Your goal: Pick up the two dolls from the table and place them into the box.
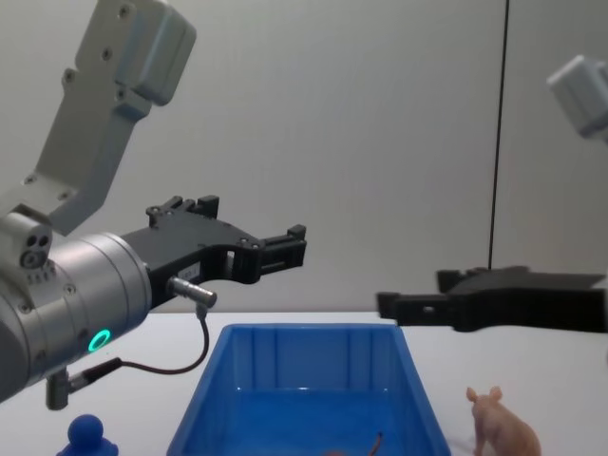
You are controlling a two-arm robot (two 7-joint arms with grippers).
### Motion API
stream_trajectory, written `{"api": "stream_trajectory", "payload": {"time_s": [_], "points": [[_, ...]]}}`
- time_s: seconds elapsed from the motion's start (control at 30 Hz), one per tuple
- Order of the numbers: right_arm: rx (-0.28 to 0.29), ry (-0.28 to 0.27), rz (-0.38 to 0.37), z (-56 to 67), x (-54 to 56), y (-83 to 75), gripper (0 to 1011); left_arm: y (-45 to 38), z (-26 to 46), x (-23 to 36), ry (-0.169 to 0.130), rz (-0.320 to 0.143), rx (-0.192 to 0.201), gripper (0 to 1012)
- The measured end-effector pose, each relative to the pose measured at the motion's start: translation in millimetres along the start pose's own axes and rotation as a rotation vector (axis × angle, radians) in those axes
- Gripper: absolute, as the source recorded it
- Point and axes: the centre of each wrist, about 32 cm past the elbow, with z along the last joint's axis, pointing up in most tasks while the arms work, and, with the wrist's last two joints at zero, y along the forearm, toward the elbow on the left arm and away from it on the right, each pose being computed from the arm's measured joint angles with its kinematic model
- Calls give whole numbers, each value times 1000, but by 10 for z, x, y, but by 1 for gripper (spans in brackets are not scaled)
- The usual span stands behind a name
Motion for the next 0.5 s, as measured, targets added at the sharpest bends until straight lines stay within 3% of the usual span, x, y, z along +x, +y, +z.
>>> {"api": "stream_trajectory", "payload": {"time_s": [0.5], "points": [[-43, 48, -96, -224, 113, -370, 1001, 0, 0, 0, 0, 0, 0, 1001]]}}
